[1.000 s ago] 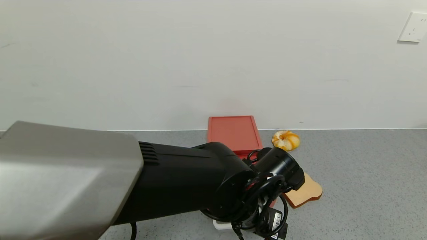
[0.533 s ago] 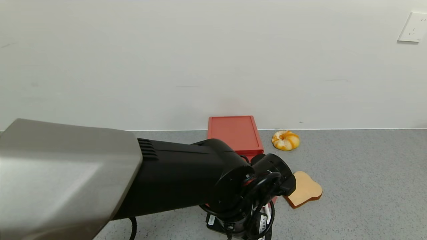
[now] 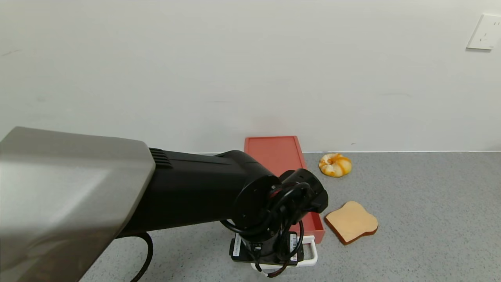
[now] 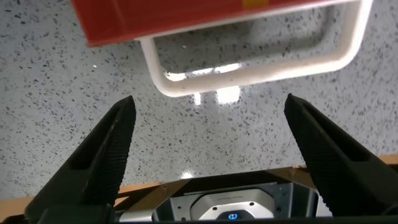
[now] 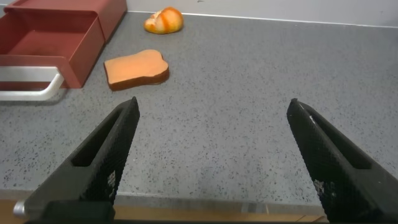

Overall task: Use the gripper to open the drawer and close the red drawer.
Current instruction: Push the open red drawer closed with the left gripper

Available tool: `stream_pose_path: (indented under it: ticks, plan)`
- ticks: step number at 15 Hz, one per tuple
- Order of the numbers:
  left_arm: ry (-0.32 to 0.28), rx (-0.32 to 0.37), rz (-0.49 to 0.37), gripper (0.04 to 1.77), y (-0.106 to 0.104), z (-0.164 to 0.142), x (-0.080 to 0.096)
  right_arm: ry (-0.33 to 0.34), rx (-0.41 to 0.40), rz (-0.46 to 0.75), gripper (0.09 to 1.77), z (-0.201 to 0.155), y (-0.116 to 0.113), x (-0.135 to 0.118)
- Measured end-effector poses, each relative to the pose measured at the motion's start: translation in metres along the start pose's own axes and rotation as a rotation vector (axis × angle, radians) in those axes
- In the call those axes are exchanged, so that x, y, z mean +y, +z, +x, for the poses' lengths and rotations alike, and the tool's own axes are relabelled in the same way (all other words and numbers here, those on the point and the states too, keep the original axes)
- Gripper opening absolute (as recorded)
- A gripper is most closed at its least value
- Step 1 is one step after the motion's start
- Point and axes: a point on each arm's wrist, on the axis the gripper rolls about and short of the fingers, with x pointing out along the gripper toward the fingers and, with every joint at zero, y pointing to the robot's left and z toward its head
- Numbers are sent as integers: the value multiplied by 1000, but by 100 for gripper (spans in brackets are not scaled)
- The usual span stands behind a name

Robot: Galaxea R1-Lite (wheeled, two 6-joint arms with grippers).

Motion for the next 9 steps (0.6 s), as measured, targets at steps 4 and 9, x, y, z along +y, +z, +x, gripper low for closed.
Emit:
stream_pose_path:
  ticks: [4,9]
  plan:
    - [13,-4,-77,172,7,4,4,0,0,0,174,0,0,0]
    - [23,7,-98,172,8,10,4,0,0,0,174,0,0,0]
